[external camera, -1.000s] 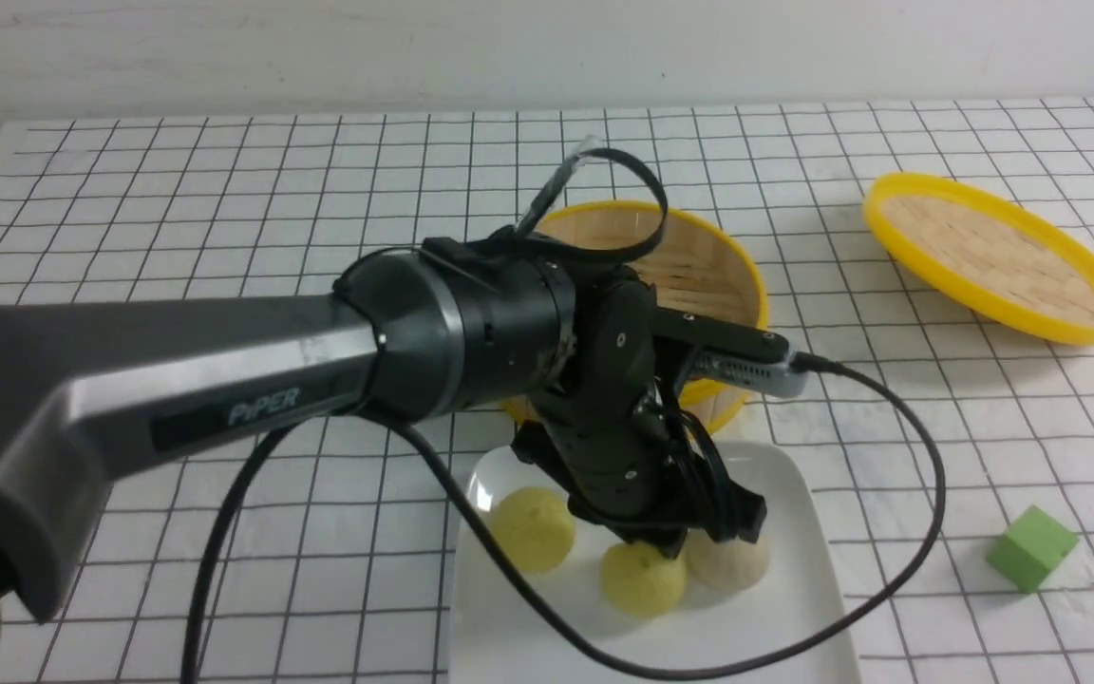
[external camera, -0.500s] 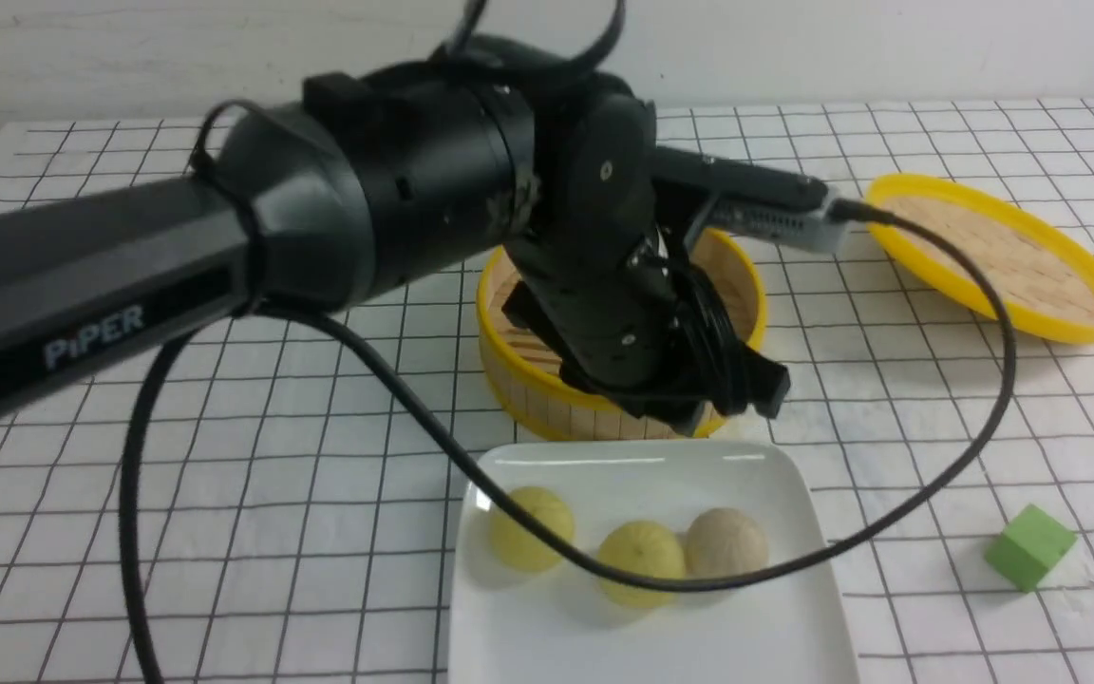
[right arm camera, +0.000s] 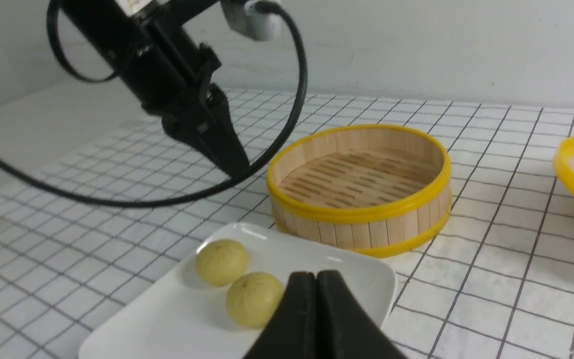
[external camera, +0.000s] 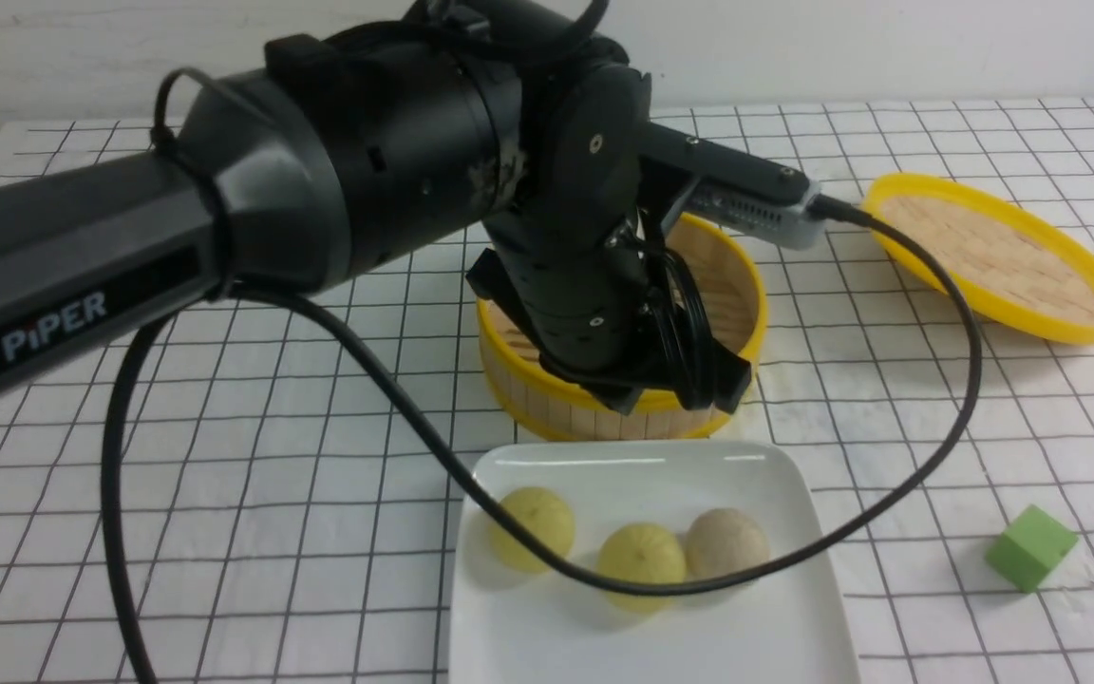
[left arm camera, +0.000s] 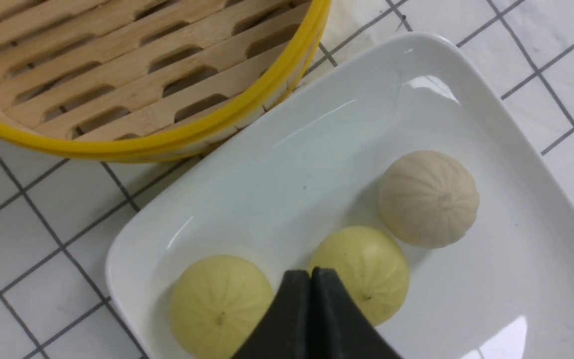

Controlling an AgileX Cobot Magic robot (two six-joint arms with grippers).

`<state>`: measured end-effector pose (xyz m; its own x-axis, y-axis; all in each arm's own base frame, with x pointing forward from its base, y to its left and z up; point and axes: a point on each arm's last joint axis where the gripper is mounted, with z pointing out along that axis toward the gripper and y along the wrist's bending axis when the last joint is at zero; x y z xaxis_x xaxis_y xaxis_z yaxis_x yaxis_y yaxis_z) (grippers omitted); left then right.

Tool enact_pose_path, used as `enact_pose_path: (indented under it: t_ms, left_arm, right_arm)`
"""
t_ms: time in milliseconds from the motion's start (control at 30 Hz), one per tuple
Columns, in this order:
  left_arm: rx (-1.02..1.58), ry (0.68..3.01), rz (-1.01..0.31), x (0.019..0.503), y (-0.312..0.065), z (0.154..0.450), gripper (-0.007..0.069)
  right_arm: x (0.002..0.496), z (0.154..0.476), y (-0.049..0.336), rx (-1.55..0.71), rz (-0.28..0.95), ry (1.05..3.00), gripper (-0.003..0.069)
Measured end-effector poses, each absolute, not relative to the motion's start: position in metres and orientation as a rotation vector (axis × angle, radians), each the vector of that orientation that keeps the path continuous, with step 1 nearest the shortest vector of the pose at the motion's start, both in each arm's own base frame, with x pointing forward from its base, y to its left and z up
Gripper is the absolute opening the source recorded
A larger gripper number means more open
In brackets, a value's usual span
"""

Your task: Put the steamed buns into the plate on the white-black tablecloth.

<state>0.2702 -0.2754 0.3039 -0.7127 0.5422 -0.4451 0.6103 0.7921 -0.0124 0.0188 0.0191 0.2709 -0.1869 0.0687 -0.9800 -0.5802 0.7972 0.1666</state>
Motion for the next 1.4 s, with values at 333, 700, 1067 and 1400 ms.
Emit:
enact_pose_path:
  t_ms: [333,700,1067,1400]
  left_arm:
    - [0.869,2.564,-0.214,0.27,-0.275,0.304,0.0002]
    - [0.842,2.586,-0.214,0.269,-0.274,0.303,0.0008]
    - [0.839,2.588,-0.214,0.269,-0.274,0.303,0.0019]
    - [0.839,2.589,-0.213,0.269,-0.274,0.303,0.0029]
  right_arm:
    - [0.015,0.274,0.024,-0.537,0.595,1.594,-0.0013]
    - [0.017,0.281,0.022,-0.455,0.62,1.54,-0.0008]
    - [0.018,0.281,0.021,-0.446,0.616,1.543,0.0001]
    - [0.018,0.281,0.021,-0.445,0.617,1.543,0.0006]
